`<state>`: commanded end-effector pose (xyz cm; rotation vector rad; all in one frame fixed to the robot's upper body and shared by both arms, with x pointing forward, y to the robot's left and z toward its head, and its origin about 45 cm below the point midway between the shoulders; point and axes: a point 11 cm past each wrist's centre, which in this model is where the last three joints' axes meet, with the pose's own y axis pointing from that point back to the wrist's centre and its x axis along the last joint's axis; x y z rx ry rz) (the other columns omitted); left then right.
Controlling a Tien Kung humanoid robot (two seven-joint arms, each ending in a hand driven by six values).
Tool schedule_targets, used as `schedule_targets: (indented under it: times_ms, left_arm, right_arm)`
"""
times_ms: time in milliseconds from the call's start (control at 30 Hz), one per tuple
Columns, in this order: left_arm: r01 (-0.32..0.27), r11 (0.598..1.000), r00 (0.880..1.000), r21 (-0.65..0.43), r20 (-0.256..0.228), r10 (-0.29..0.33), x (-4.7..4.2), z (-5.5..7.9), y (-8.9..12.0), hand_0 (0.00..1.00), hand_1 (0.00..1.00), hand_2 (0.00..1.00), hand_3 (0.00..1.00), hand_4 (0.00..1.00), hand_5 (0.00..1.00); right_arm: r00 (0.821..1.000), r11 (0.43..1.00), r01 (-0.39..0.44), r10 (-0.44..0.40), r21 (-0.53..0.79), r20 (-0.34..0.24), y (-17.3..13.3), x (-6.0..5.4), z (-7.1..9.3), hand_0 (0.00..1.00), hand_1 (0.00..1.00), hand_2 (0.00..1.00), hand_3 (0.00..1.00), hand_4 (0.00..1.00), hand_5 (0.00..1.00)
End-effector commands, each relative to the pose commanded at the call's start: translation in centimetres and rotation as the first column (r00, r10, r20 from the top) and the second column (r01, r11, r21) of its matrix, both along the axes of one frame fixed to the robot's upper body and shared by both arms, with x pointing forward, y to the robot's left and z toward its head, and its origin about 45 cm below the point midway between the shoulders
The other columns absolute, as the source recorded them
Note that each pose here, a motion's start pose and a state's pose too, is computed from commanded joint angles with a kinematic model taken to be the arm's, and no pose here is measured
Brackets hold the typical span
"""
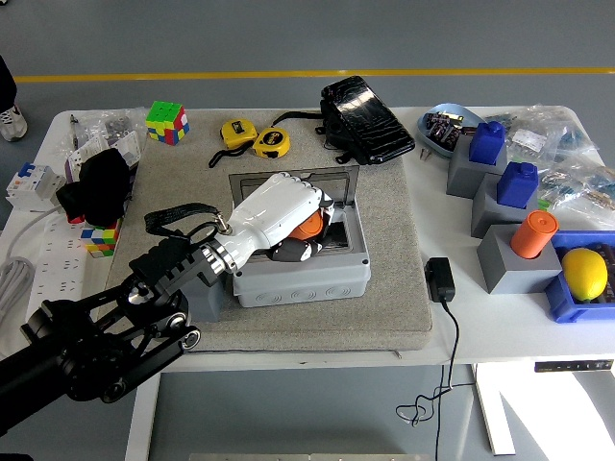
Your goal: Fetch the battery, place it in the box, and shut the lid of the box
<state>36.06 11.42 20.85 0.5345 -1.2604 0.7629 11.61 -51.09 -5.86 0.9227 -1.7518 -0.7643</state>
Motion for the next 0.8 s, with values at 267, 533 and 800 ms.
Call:
schedule_targets:
  times_ms: [267, 533, 800]
  left_arm:
    - [0.011, 1.000, 1.000, 0.024, -0.020, -0.011, -0.23, -0.72, -0.14, 0.036, 0.098, 0.255, 0.287, 0.625, 0.002]
    - [0.022, 1.000, 0.999, 0.009, -0.032, -0.021, -0.42, -0.87, -0.16, 0.115, 0.215, 0.327, 0.354, 0.649, 0.002]
    - [0.028, 1.000, 0.999, -0.001, -0.032, -0.028, -0.30, -0.67, -0.09, 0.190, 0.426, 0.463, 0.480, 0.705, 0.002]
  right_arm:
    - [1.000, 1.000, 0.001, -0.001, -0.004, -0.002, -0.21, -0.02, 0.11, 0.850, 0.833, 0.791, 0.820, 0.998, 0.998]
    - [1.000, 1.000, 0.000, 0.000, -0.002, -0.004, -0.20, -0.11, 0.08, 0.851, 0.832, 0.791, 0.819, 0.998, 0.998]
    - [1.000, 1.000, 0.000, 0.000, -0.001, -0.002, -0.20, -0.03, 0.10, 0.851, 0.833, 0.791, 0.818, 0.998, 0.998]
